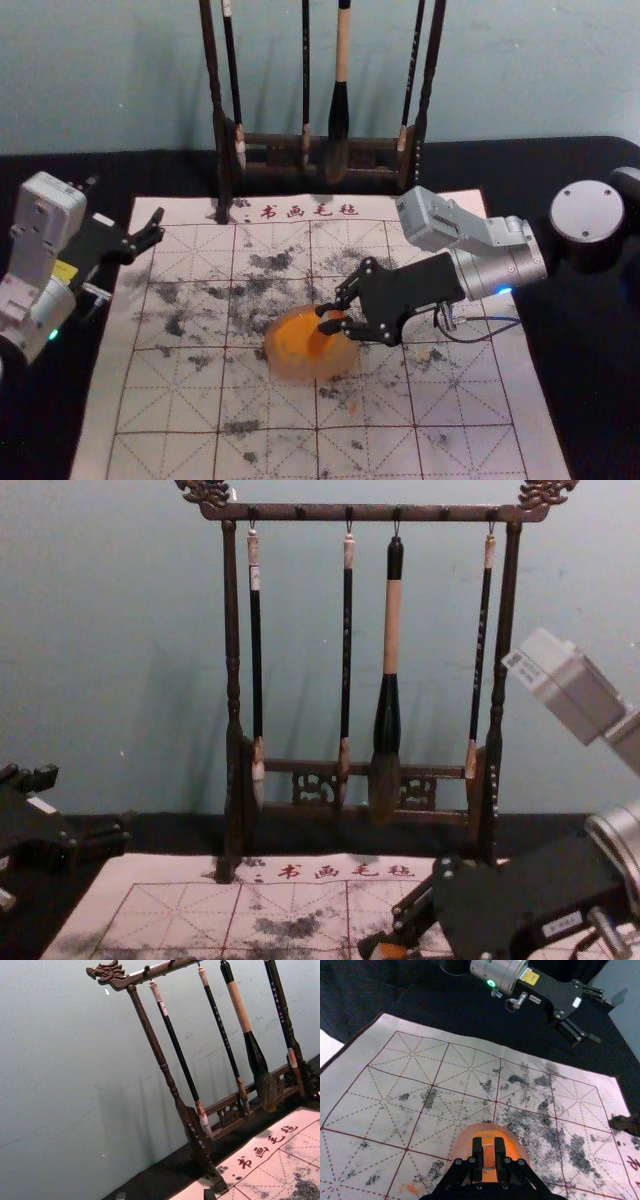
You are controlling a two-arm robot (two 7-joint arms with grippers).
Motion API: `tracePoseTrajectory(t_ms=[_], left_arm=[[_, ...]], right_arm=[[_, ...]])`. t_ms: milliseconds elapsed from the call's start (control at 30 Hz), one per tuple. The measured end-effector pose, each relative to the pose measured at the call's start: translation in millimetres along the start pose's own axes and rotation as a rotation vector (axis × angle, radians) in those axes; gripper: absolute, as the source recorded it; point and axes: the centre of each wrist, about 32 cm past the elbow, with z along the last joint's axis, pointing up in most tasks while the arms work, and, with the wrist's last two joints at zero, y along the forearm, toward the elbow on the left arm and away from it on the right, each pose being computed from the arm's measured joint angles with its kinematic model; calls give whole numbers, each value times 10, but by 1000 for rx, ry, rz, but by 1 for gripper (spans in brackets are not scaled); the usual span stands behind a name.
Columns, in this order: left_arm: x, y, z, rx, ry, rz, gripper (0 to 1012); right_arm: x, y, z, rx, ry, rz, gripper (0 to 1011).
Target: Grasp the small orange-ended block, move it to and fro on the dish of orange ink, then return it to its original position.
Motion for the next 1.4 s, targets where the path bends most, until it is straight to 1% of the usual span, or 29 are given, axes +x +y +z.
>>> tracePoseTrajectory(t_ms=[533, 767, 1000, 1400], left_arm=[[0, 0, 0, 0, 0, 0, 1001], [0, 0, 0, 0, 0, 0, 1001], [0, 0, 0, 0, 0, 0, 1001], [0, 0, 0, 0, 0, 0, 1001]], right_arm=[[15, 103, 25, 13, -9, 27, 148], [50, 160, 32, 17, -15, 33, 148], [110, 216, 31, 17, -21, 31, 147], [191, 228, 41, 9, -31, 14, 148]])
